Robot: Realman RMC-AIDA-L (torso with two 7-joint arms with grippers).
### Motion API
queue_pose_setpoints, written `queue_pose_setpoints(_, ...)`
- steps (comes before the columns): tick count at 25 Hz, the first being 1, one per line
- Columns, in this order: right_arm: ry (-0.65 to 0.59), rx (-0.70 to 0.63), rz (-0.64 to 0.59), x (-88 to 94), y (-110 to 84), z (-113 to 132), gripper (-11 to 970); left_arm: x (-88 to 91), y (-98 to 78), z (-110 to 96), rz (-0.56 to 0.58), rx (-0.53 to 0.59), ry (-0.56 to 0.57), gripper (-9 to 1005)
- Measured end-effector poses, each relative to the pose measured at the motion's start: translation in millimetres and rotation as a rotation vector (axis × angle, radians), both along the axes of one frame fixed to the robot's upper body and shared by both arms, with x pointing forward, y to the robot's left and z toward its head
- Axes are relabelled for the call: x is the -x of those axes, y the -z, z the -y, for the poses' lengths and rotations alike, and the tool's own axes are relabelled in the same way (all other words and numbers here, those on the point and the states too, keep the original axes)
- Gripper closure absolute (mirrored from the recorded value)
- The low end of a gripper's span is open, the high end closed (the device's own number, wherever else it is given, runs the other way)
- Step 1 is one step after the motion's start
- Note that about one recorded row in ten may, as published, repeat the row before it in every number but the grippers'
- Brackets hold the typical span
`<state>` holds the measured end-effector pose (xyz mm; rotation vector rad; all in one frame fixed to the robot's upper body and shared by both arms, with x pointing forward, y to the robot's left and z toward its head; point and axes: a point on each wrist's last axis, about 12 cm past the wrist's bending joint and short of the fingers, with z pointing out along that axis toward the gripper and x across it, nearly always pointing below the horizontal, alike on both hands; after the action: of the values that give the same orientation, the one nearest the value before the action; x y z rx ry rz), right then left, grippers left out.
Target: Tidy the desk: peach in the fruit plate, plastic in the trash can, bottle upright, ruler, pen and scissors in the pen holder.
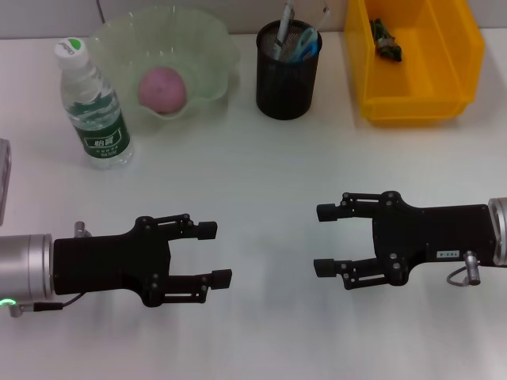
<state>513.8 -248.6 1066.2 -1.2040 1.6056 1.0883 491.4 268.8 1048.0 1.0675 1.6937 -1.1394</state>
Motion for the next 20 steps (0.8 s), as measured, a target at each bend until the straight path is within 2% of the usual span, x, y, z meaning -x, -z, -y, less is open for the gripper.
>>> queue_pose_setpoints(20, -0.001, 0.0, -0.001, 0.4, 0.5, 0.0, 159, -2.3, -1.6, -0.2, 0.007, -0.006, 0.002, 214)
